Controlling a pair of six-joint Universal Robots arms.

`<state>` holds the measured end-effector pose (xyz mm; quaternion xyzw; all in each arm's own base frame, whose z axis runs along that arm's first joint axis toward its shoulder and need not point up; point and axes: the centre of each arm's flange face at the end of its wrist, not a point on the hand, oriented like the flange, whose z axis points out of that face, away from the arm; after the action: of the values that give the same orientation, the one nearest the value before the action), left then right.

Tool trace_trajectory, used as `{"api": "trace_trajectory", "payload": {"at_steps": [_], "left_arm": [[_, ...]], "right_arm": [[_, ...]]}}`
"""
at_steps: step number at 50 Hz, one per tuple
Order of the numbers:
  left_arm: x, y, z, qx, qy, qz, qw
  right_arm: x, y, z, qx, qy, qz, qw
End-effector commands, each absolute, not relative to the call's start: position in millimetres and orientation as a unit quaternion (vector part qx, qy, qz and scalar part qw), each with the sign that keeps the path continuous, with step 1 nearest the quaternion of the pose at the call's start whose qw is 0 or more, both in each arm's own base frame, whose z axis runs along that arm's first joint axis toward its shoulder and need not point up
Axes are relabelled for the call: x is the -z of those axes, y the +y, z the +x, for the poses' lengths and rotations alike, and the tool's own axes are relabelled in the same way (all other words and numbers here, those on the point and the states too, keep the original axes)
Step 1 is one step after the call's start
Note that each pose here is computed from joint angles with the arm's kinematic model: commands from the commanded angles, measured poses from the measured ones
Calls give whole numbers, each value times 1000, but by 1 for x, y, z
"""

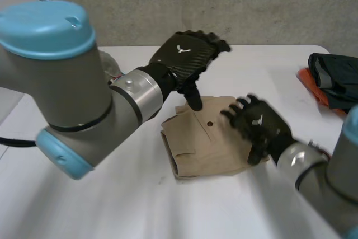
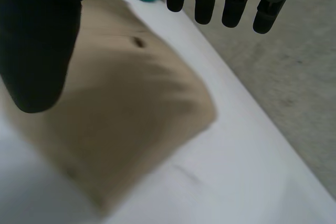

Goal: Fold the laundry.

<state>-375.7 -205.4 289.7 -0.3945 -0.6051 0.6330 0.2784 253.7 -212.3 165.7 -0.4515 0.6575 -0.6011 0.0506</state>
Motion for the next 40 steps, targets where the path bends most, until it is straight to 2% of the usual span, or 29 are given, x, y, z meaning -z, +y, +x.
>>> {"api": "trace_trajectory", "payload": {"at_steps": [1,10,13,16,21,28,33,34,40], "left_arm": [[-300,-185,-377,-599,-570,-439,351],[-295,-183,-377,-592,-575,-438,356],[-294,-182,-377,-590,-577,-439,356],[-293,-183,-376,-590,-578,-438,355],[-293,-184,-376,-591,-578,-437,355],[-306,-181,-375,-605,-564,-436,356],[-326,-180,-374,-633,-537,-429,357],[-328,-180,-374,-635,-533,-428,358],[-359,-180,-371,-672,-501,-391,380]], "right_arm": [[-135,-193,257,615,637,-460,69],[-102,-223,272,648,613,-448,54],[-94,-239,274,659,614,-433,30],[-92,-253,277,674,614,-412,7],[-102,-269,286,698,596,-397,11],[-138,-299,294,741,574,-346,39],[-196,-318,297,785,538,-302,54],[-219,-328,293,797,529,-288,50],[-275,-383,238,817,535,-217,7]]}}
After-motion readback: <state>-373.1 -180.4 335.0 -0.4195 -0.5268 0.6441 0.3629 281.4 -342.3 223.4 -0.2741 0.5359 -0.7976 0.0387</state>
